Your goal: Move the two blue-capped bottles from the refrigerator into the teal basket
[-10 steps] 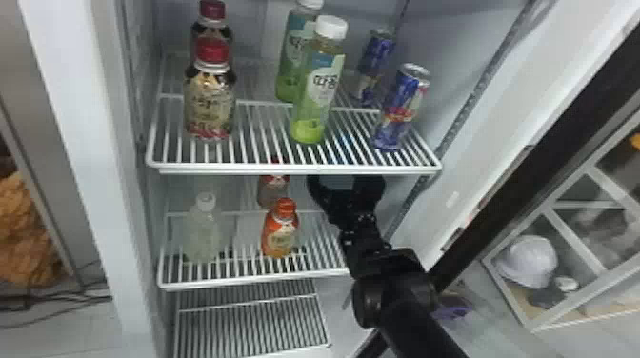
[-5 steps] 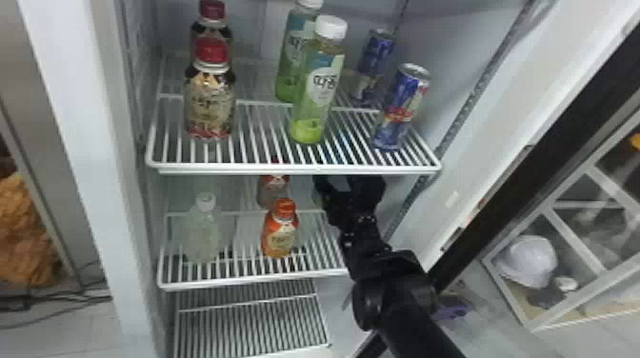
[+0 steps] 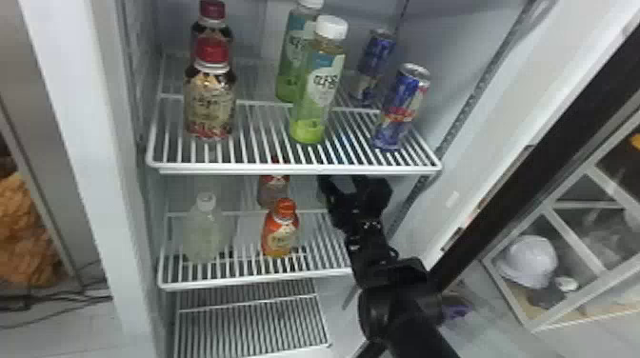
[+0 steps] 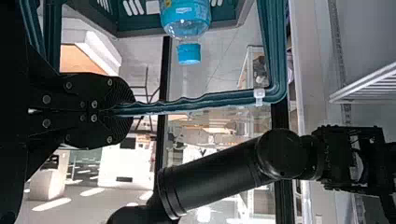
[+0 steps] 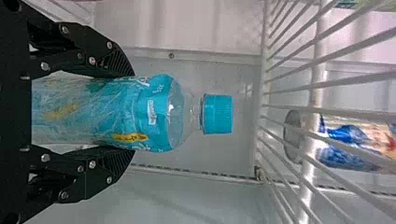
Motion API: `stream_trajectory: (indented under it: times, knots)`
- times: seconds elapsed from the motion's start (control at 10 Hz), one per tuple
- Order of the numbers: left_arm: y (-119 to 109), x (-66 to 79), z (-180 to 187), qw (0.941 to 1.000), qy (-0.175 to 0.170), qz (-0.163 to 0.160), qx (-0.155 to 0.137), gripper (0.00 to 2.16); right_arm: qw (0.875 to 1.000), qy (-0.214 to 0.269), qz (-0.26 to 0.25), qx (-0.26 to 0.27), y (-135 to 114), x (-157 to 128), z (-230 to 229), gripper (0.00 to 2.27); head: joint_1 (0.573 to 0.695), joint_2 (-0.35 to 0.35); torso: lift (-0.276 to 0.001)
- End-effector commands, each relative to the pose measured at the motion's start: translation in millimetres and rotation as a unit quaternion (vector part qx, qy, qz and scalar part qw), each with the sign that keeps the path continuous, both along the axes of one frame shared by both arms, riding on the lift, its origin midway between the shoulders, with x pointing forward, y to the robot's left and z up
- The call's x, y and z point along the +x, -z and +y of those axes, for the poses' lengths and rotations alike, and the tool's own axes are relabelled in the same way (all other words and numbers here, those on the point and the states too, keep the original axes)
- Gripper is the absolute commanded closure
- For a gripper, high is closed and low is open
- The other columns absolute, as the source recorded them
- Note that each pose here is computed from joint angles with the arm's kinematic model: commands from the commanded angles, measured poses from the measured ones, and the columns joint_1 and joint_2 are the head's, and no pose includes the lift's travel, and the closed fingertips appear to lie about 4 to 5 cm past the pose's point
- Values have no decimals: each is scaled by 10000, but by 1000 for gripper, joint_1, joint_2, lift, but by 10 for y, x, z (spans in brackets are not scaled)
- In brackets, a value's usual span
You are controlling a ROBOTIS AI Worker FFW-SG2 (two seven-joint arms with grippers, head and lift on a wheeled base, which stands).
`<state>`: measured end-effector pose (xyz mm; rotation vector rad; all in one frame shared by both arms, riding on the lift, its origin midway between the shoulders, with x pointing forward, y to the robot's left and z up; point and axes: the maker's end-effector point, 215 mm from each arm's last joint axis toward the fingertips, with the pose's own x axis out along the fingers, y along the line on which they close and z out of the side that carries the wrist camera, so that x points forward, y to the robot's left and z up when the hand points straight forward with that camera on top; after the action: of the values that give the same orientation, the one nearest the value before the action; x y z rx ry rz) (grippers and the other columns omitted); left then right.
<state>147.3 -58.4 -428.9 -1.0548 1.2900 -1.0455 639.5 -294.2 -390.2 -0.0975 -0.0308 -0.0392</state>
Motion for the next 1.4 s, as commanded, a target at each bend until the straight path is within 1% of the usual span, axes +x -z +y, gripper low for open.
stream_trajectory:
  times: [0.0, 0.2, 0.8, 0.9, 1.3]
  knots:
    - [9, -9, 11, 10000, -12, 19, 5, 1177, 10000, 44, -2, -53, 0, -99, -69, 628, 695, -350, -136]
    - [20, -23, 25, 10000, -22, 41, 12, 1179, 10000, -19, 45, -41, 39, -256, -56, 628, 695, -350, -136]
    - [28, -37, 39, 10000, -32, 63, 10, 1177, 9996, -288, 64, -18, -22, -697, 49, 628, 695, -350, -136]
    - [28, -37, 39, 10000, -32, 63, 10, 1177, 9994, -342, 68, 68, -38, -802, 93, 628, 695, -350, -136]
    - [37, -53, 44, 10000, -38, 87, 14, 1177, 9986, -425, 220, 202, -71, -1397, 126, 628, 695, -350, -136]
